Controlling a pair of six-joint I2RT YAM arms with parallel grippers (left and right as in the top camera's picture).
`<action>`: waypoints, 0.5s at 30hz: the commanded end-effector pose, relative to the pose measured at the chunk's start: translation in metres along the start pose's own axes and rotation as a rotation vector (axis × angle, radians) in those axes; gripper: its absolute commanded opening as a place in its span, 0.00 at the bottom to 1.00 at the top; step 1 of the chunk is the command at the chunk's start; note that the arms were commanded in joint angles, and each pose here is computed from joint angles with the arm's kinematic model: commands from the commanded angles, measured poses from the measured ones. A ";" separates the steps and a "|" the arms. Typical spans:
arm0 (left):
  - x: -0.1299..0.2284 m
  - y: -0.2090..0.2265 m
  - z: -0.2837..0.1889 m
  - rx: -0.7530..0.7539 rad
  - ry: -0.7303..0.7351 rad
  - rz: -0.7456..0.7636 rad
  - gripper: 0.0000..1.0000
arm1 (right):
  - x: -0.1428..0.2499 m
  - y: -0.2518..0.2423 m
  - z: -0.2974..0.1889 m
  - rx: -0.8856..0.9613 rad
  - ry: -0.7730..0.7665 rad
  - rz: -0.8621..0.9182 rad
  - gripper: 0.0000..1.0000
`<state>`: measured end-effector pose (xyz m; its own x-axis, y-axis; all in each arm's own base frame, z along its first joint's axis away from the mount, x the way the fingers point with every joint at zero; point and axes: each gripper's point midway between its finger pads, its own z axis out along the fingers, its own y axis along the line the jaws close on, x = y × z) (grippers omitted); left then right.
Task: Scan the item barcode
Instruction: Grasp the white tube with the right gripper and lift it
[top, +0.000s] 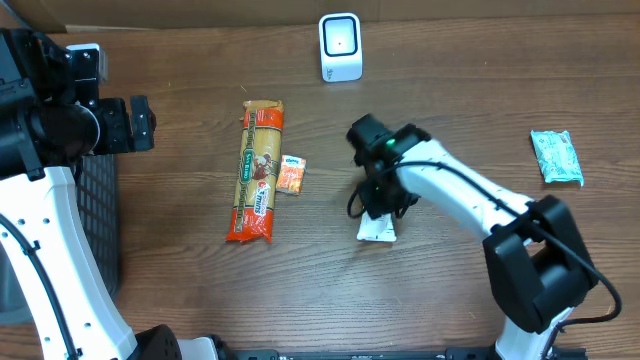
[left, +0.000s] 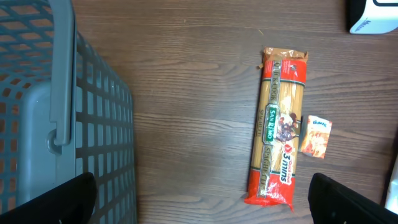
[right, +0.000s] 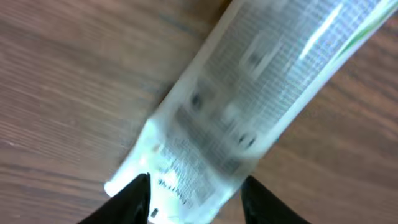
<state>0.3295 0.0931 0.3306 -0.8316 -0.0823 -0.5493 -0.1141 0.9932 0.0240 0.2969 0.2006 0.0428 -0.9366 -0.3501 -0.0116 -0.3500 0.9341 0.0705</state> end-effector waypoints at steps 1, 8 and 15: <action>0.000 -0.003 0.003 0.012 0.007 0.018 1.00 | -0.011 -0.004 -0.009 -0.145 -0.019 0.068 0.58; 0.000 -0.003 0.003 0.012 0.007 0.018 1.00 | -0.027 -0.019 -0.024 -0.433 -0.049 0.222 0.71; 0.000 -0.003 0.003 0.012 0.007 0.018 1.00 | -0.022 -0.009 -0.006 -0.608 -0.053 0.303 0.74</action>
<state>0.3295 0.0931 0.3306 -0.8316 -0.0823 -0.5493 -0.1141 0.9932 0.0240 0.3392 0.1838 0.0509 -0.9962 -0.0835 -0.0246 -0.0838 0.8442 0.5294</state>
